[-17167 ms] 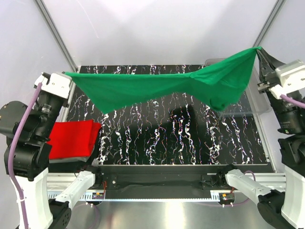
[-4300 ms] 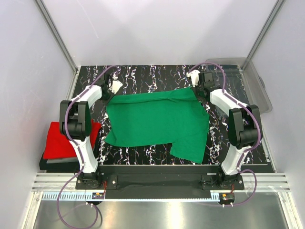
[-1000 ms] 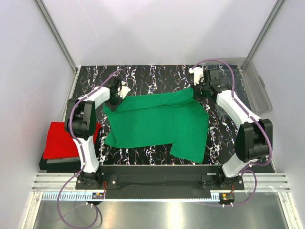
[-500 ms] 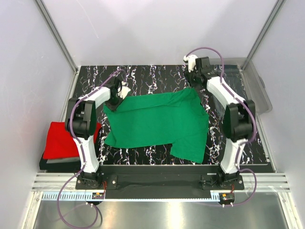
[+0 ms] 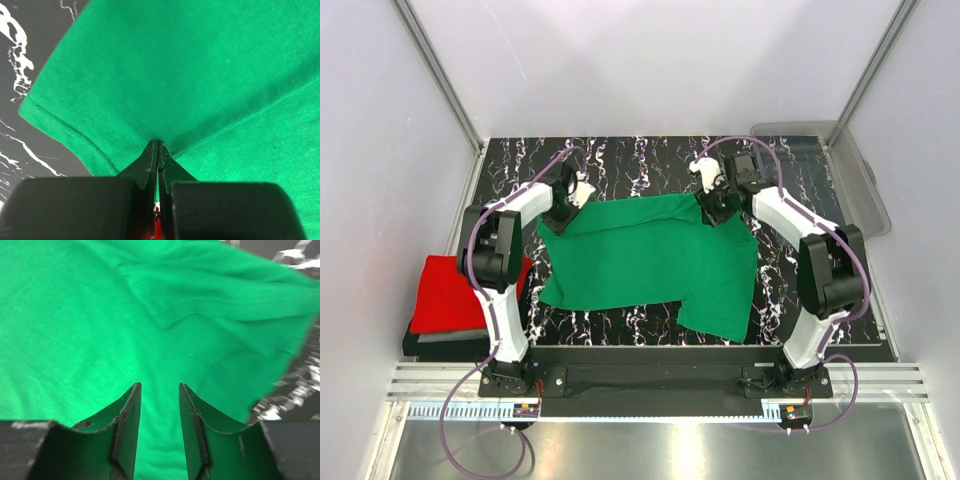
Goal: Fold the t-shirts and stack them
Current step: Fold the tshirt
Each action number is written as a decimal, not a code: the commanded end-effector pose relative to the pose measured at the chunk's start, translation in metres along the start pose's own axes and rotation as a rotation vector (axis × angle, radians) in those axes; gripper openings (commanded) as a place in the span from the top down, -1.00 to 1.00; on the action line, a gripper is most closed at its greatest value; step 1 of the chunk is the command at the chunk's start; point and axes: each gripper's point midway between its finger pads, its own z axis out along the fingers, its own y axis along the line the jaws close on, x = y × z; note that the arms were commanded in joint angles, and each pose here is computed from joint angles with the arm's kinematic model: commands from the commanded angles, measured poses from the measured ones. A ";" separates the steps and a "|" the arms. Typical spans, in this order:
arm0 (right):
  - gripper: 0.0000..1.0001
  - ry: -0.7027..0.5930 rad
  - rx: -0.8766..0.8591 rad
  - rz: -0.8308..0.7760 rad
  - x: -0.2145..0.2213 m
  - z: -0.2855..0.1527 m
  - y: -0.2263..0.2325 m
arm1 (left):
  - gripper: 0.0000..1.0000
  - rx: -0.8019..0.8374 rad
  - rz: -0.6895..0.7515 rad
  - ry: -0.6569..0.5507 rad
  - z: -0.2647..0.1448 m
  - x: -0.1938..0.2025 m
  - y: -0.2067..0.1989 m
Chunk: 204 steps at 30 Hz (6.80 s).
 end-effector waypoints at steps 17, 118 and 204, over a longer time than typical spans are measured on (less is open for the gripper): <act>0.13 0.009 -0.034 -0.086 -0.015 0.083 -0.007 | 1.00 -0.001 -0.004 0.019 0.005 0.008 -0.006; 0.85 0.121 -0.098 -0.063 -0.023 0.024 0.055 | 1.00 -0.019 0.006 -0.032 -0.002 -0.008 0.002; 0.14 0.069 0.284 0.126 -0.026 0.026 -0.160 | 1.00 -0.068 -0.010 0.020 0.002 -0.001 0.026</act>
